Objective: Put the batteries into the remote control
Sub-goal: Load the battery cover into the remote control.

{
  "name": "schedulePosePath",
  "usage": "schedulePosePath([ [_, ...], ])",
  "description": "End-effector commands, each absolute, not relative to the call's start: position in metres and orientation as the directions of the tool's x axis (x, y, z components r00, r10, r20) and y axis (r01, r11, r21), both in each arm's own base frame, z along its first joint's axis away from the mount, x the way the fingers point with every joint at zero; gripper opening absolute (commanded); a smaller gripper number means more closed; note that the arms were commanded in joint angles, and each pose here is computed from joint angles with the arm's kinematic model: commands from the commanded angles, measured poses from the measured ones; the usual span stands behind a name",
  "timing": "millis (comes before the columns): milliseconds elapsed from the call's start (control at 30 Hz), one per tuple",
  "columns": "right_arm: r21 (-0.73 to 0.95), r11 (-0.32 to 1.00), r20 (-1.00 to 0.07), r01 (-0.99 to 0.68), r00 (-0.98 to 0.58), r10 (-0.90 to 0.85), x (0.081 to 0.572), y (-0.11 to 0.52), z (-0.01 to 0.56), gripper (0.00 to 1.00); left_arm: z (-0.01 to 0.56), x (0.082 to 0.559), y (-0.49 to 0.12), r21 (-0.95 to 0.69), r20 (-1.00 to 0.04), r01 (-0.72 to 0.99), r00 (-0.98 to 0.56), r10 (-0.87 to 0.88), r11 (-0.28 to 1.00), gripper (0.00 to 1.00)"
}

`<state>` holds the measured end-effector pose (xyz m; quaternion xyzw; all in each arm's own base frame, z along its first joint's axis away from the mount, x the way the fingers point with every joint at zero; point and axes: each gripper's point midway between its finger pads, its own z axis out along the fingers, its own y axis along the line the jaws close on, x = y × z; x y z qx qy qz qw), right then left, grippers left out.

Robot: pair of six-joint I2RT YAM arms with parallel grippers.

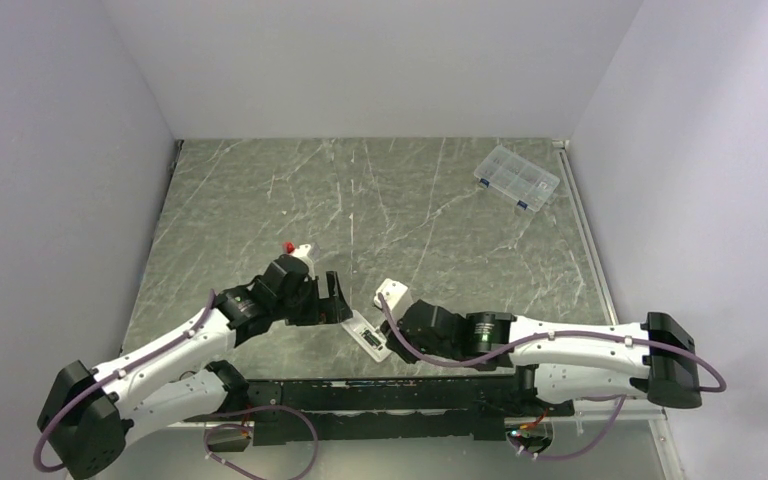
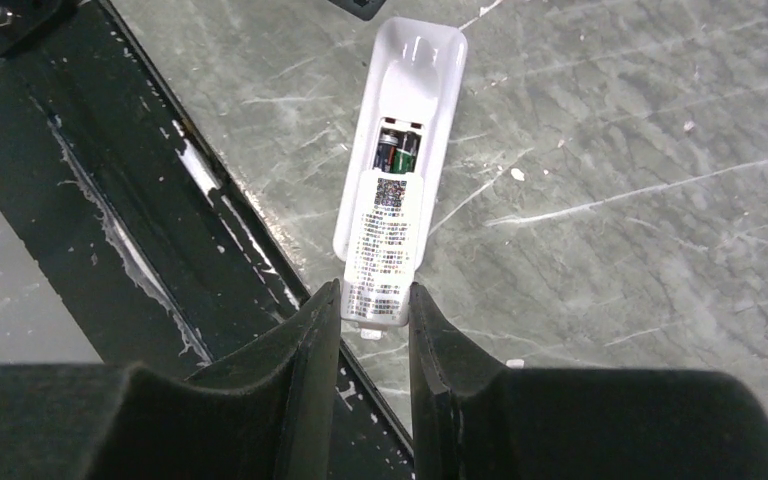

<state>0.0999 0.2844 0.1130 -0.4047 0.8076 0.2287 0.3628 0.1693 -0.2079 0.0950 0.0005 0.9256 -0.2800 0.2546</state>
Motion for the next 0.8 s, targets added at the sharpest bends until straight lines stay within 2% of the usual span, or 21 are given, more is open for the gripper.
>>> schedulePosePath([
  [0, 0.159, 0.562, -0.773, -0.812, -0.456, -0.44, 0.104, 0.302, 0.127, 0.11, 0.093, 0.185, -0.21, -0.498, -0.529, 0.171, -0.836, -0.143, 0.85, 0.99],
  [300, 0.147, 0.564, -0.723, -0.813, -0.477, -0.499, 0.109, 0.312, 0.11, 0.11, 0.077, 0.189, -0.214, -0.48, -0.536, 0.195, -0.837, -0.111, 0.855, 0.94],
  [600, 0.124, 0.591, -0.692, -0.797, -0.496, -0.524, 0.116, 0.32, 0.099, 0.11, 0.068, 0.196, -0.215, -0.446, -0.55, 0.218, -0.832, -0.074, 0.868, 0.75],
  [767, 0.122, 0.606, -0.678, -0.786, -0.512, -0.528, 0.119, 0.322, 0.093, 0.11, 0.062, 0.197, -0.216, -0.44, -0.55, 0.219, -0.832, -0.069, 0.871, 0.71],
])
